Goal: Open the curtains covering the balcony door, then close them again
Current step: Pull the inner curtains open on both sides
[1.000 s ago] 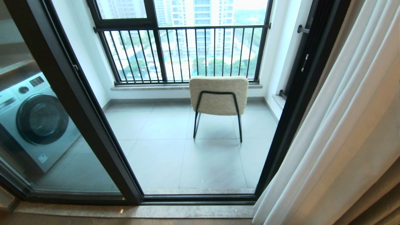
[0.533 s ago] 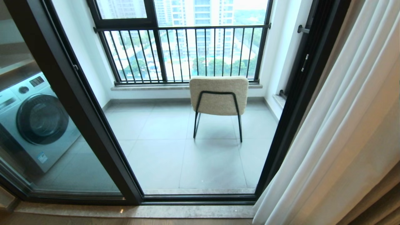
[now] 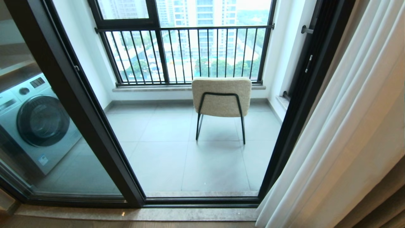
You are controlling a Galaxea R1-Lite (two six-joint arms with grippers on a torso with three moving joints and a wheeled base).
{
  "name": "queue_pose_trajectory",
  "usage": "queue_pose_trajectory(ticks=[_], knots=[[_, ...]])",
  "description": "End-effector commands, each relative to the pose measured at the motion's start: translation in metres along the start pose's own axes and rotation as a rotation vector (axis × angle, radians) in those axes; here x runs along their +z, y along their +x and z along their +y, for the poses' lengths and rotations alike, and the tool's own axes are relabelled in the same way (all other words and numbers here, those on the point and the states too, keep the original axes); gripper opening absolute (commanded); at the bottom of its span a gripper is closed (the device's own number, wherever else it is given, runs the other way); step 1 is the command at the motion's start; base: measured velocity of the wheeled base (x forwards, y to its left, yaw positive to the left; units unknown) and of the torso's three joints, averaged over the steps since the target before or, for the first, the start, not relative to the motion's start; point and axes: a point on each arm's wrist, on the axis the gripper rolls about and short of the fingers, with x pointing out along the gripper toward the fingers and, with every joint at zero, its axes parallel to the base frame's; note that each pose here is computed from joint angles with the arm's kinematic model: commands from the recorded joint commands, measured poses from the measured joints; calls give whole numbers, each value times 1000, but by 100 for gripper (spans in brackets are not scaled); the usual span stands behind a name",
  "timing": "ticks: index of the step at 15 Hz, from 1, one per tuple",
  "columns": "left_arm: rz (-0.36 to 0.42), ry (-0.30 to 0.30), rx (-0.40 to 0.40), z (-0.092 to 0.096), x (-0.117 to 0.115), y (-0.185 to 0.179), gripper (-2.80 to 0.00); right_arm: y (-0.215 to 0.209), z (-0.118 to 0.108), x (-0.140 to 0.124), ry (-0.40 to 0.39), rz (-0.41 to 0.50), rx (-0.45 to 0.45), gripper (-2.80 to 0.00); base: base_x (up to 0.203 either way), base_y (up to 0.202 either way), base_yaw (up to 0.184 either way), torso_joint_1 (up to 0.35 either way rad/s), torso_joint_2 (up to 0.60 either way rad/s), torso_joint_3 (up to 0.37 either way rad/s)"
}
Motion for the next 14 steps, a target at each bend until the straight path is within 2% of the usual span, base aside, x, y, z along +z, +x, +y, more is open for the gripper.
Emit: queue_pose_trajectory(ticks=[1,2,4,7,11,14], knots=[[0,0,1,0,0,0,-280,-15,2,-10,2,-31,35,-280,0,0,0,0,0,0],[0,0,1,0,0,0,-280,-22,3,-17,2,-30,37,-280,0,0,0,0,0,0],[0,0,1,0,0,0,-280,-31,6,-35,-1,58,47,-280,0,0,0,0,0,0],[0,0,1,0,0,0,-280,-32,7,-40,26,110,61,-280,0,0,0,0,0,0],[0,0,1,0,0,0,-280,-32,7,-41,104,119,54,-280,0,0,0,0,0,0],[0,0,1,0,0,0,-280,-32,7,-41,112,116,55,-280,0,0,0,0,0,0]])
